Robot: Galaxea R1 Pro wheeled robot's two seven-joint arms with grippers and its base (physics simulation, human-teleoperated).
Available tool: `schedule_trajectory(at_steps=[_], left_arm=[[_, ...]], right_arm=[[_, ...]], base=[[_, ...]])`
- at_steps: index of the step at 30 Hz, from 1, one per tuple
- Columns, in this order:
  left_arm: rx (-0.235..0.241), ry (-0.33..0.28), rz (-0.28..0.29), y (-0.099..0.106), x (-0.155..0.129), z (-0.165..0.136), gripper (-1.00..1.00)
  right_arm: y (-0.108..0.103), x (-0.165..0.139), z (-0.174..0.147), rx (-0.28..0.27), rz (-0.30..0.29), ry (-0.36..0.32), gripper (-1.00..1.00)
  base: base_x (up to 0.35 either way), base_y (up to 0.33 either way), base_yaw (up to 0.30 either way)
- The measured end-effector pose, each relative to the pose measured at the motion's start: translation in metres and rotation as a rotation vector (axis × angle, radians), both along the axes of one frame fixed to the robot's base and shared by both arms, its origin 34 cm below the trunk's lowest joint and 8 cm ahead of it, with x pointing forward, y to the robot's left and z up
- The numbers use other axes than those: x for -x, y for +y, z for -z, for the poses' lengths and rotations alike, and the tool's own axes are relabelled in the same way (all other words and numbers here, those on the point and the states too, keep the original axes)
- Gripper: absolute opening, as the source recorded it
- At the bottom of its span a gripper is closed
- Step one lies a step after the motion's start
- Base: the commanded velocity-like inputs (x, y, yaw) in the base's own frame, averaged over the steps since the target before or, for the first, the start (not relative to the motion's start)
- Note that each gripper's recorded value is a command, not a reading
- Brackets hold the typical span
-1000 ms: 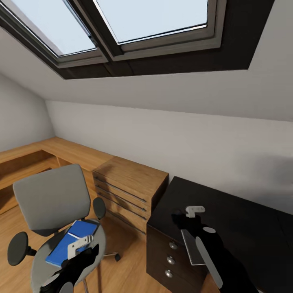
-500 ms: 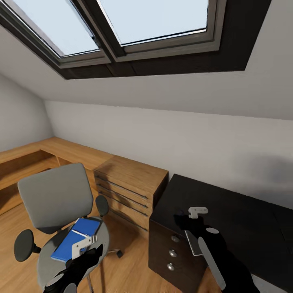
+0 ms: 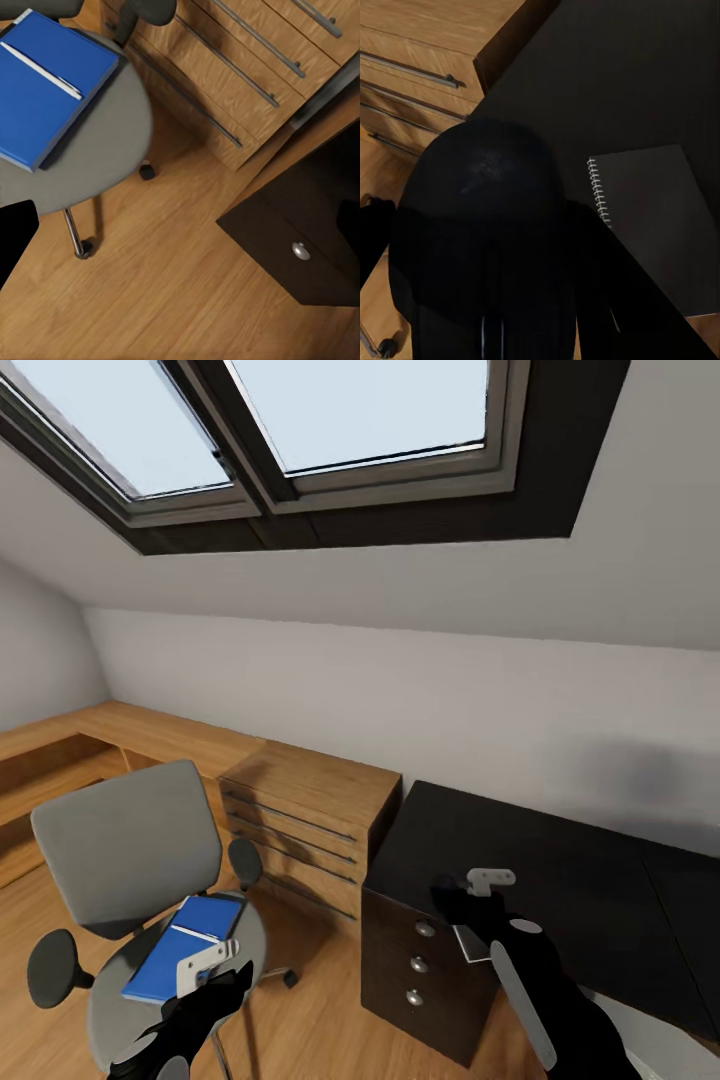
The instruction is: In the bedroom, organize the workspace by keeping the computer under the desk, ensuring the monitor is on the desk, placing the keyboard on the desk next to the monitor, placing the mouse on the desk next to the keyboard, moving the folder from the swivel chair onto the desk next to the mouse, stacking the notebook on top of the folder with the pen on top of the notebook, and positioning the swivel chair next to the desk.
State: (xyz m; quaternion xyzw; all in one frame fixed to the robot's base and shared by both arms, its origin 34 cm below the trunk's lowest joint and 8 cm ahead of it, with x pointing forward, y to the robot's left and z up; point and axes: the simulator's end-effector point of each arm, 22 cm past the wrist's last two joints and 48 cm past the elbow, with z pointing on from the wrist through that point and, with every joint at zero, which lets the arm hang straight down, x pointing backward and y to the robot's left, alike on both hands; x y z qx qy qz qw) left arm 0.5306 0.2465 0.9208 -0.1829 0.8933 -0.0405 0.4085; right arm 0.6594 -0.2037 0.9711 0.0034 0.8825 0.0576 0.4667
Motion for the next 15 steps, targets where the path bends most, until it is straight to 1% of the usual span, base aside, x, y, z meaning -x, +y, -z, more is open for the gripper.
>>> schedule_trajectory(at_steps=[3,6,12,15], left_arm=[[0.0,0.001,0.0,-0.0001,0.0001,0.0003,1.0],[0.0,0.001,0.0,0.0,0.0002,0.0005,1.0],[0.0,0.001,0.0,-0.0001,0.0001,0.0003,1.0],[0.002,0.004,0.002,-0.0009,0.0005,0.0013,1.0]], right_arm=[[-0.0001,0.0,0.0,0.0,0.0,0.0,-1.0],[-0.0006,-0.0001,0.0003,0.0,0.001,0.0,-1.0],[-0.0011,0.0001,0.0006,0.0,0.002,0.001,-1.0],[-0.0013,-0.0001,0.0001,-0.001,0.003,0.0,-1.0]], base=[[-0.022,0.034,-0.003],[-0.085,0.203,-0.113],[-0.016,0.274,-0.238],[0.002,0.086,-0.265]])
